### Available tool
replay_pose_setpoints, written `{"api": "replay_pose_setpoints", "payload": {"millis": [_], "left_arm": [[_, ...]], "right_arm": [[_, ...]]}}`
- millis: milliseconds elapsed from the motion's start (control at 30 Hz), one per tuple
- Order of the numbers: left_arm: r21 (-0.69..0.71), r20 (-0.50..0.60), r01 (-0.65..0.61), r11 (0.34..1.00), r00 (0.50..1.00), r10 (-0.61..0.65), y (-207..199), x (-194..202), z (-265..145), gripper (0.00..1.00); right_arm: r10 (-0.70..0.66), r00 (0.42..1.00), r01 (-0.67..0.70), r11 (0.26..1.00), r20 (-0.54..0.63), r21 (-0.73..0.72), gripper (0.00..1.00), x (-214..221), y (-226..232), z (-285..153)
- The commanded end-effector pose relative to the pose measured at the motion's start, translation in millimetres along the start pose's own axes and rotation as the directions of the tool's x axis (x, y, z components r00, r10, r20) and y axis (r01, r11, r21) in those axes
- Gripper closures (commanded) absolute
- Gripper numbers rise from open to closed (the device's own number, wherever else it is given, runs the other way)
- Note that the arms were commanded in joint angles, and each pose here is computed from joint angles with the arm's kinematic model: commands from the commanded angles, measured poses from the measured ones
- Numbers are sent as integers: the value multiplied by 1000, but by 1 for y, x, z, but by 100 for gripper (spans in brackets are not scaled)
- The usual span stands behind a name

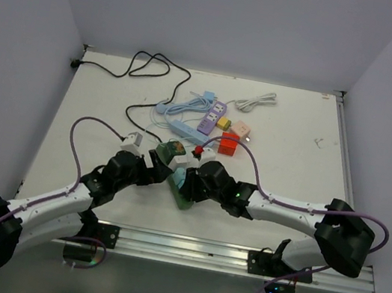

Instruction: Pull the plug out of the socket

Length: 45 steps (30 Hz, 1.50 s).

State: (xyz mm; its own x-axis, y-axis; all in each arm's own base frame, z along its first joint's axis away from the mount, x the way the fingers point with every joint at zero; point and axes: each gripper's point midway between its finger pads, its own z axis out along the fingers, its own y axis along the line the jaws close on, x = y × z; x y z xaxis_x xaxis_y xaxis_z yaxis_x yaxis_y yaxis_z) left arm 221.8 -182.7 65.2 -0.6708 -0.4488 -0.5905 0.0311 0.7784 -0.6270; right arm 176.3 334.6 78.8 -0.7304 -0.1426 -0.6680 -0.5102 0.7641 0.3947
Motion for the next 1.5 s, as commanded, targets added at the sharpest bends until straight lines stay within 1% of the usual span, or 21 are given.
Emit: {"api": "replay_pose_setpoints", "payload": {"millis": [0, 167, 367, 433, 533, 567, 600, 700, 833, 967, 1133, 1233, 1367, 1467], "left_arm": [[75, 37, 38, 996, 998, -41, -18, -11, 3, 0], [93, 55, 15, 996, 998, -20, -22, -15, 3, 0], [51, 52, -7, 999, 999, 5, -11, -11, 8, 0], [57, 69, -5, 998, 998, 2, -11, -14, 6, 0], [127, 98, 12, 992, 995, -24, -23, -19, 2, 0], [174, 123, 17, 985, 992, -39, -33, -26, 0, 0], [213, 126, 26, 977, 991, -54, -40, -27, -3, 0], [268, 153, 35, 963, 985, -78, -49, -32, -10, 0], [259, 154, 49, 965, 984, -91, -47, -33, -9, 0], [216, 136, 79, 973, 985, -110, -41, -31, -2, 0], [208, 134, 78, 975, 985, -108, -48, -37, 7, 1], [177, 151, 74, 981, 983, -101, -47, -43, 12, 0], [188, 195, 70, 980, 975, -107, -52, -55, 11, 0], [175, 205, 63, 983, 974, -99, -50, -57, 13, 0]], "right_arm": [[56, 990, -36, 988, 127, -153, 87, -38, 36, -12], [61, 990, -40, 986, 128, -163, 87, -39, 38, -13], [50, 989, -26, 985, 138, -173, 87, -44, 42, -17], [38, 989, -14, 986, 141, -168, 88, -44, 40, -18], [13, 990, 9, 988, 139, -157, 88, -41, 36, -16], [10, 991, 11, 988, 133, -156, 88, -38, 36, -14], [7, 992, 13, 988, 129, -155, 88, -36, 34, -13], [5, 992, 14, 988, 124, -151, 88, -32, 32, -10], [-2, 992, 20, 990, 124, -140, 88, -29, 29, -9], [-10, 992, 28, 991, 127, -134, 89, -28, 26, -7], [-33, 993, 47, 991, 115, -122, 90, -23, 25, -4], [-66, 991, 78, 991, 113, -108, 90, -20, 26, -4], [-83, 991, 93, 991, 106, -94, 91, -16, 25, -1], [-92, 991, 102, 991, 102, -91, 91, -13, 25, 0]]}}
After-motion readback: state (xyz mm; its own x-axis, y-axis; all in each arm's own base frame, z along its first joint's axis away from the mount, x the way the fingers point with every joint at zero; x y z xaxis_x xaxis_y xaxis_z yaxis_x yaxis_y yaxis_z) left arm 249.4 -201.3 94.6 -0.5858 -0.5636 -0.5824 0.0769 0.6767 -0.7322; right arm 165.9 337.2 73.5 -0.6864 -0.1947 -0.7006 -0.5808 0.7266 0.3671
